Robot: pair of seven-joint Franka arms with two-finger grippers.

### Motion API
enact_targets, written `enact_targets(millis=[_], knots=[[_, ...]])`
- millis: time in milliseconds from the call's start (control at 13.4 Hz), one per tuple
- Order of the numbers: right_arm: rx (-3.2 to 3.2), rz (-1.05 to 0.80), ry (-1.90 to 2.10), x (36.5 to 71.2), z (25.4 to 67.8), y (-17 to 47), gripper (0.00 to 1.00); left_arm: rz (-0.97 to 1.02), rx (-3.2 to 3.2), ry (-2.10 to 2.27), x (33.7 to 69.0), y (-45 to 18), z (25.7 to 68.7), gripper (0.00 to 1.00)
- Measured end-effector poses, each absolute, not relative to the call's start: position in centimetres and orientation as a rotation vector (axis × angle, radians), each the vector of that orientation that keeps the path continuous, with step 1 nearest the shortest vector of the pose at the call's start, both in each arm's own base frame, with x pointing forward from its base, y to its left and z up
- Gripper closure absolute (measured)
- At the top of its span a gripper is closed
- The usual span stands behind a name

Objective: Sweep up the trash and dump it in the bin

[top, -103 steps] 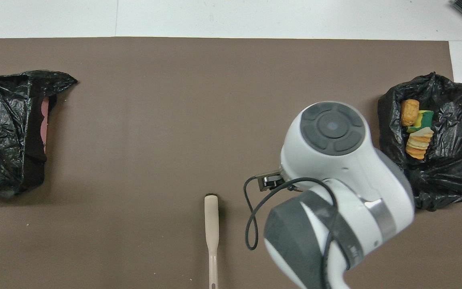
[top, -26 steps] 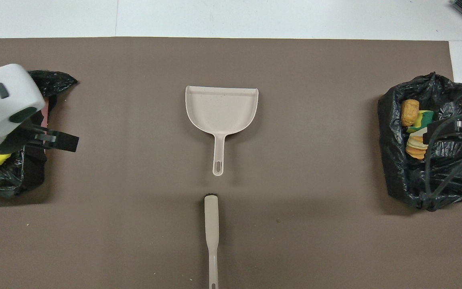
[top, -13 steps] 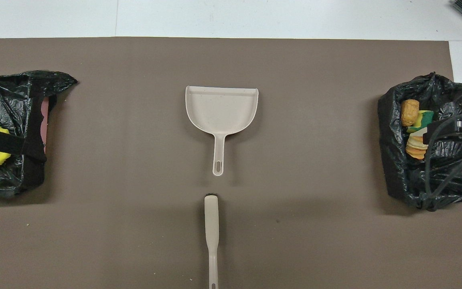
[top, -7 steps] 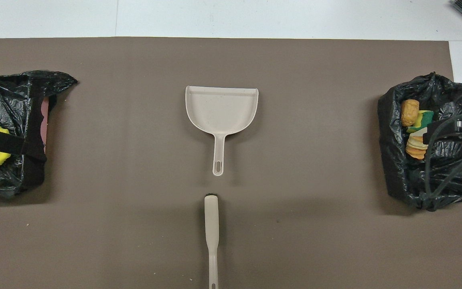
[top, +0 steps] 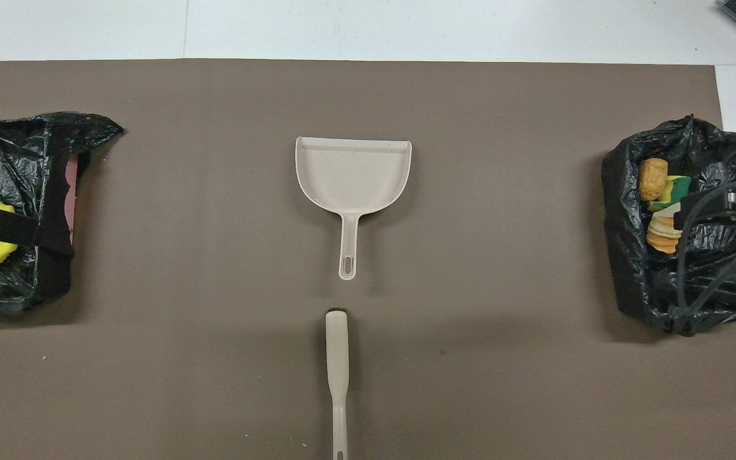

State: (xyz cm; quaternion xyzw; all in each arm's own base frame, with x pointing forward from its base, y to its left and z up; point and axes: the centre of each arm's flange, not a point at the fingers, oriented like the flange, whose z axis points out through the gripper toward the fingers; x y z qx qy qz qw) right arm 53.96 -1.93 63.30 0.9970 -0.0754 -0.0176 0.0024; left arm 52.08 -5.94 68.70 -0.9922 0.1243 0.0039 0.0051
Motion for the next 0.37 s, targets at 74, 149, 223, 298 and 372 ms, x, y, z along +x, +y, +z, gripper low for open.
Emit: enact_targets(millis=[74, 149, 223, 298, 372], knots=[[3.127, -0.055, -0.236, 53.96, 63.30, -1.93, 0.00, 0.012, -3.108, 0.381, 52.10, -5.82, 68.70, 0.00], [3.127, -0.055, -0.236, 53.96, 63.30, -1.93, 0.00, 0.012, -3.110, 0.367, 52.12, -5.66, 68.70, 0.00], [3.127, -0.055, -0.236, 53.96, 63.30, -1.93, 0.00, 0.011, -3.112, 0.351, 52.14, -5.50, 68.70, 0.00], [3.127, -0.055, -0.236, 53.96, 63.30, -1.93, 0.00, 0.011, -3.113, 0.344, 52.15, -5.42, 68.70, 0.00], [3.127, -0.055, -0.236, 53.96, 63.30, -1.93, 0.00, 0.011, -3.113, 0.341, 52.15, -5.40, 68.70, 0.00]])
